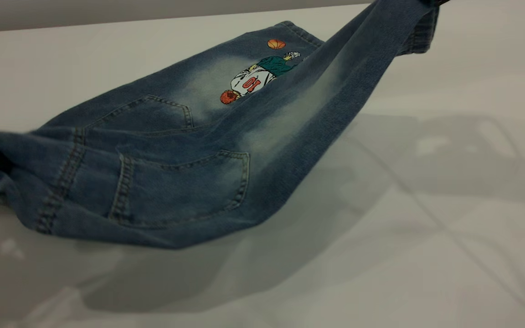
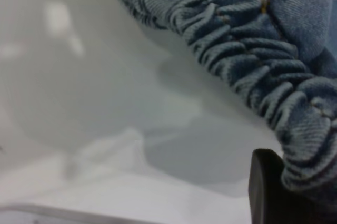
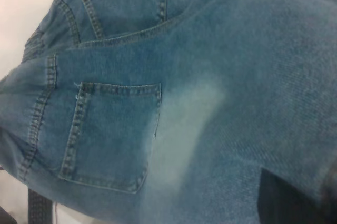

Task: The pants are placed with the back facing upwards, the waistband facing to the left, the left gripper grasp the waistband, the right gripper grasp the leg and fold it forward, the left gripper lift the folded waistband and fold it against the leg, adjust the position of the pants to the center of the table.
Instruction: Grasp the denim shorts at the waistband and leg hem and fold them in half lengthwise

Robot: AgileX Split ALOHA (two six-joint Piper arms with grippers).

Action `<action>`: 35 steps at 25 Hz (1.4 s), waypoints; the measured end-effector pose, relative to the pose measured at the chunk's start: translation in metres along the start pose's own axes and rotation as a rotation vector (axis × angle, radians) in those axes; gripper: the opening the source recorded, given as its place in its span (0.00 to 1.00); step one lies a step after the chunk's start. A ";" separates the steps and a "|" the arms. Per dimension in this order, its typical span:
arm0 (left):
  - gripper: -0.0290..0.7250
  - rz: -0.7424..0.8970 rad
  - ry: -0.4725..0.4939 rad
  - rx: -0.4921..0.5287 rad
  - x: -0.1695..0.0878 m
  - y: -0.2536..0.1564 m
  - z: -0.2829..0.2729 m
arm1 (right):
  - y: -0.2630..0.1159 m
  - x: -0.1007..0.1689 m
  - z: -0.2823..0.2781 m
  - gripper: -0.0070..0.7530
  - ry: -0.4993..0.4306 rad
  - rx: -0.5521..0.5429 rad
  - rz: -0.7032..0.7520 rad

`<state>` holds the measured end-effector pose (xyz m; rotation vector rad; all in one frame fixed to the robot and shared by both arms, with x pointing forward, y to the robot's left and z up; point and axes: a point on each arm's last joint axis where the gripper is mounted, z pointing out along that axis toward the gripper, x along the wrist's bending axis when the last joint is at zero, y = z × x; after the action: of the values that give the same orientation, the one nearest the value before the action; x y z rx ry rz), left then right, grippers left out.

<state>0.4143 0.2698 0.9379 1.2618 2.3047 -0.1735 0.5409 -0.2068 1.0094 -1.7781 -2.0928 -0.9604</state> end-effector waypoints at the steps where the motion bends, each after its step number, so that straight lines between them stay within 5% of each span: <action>1: 0.26 -0.004 -0.009 0.006 0.001 -0.002 0.001 | -0.001 0.000 -0.001 0.04 -0.011 0.013 -0.001; 17: 0.26 -0.373 -0.301 -0.113 -0.023 0.013 -0.003 | 0.036 -0.002 0.014 0.04 0.038 0.087 0.062; 25: 0.26 -0.518 -0.361 -0.145 -0.026 0.018 -0.005 | 0.069 -0.004 0.035 0.04 0.158 0.137 0.153; 35: 0.26 -0.652 -0.388 -0.194 -0.024 0.026 -0.007 | 0.121 -0.006 0.052 0.04 0.235 0.018 0.254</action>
<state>0.4433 0.2688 0.9591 0.3101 2.2323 -0.3675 0.6681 -0.1745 1.0064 -1.7713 -1.6836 -1.0178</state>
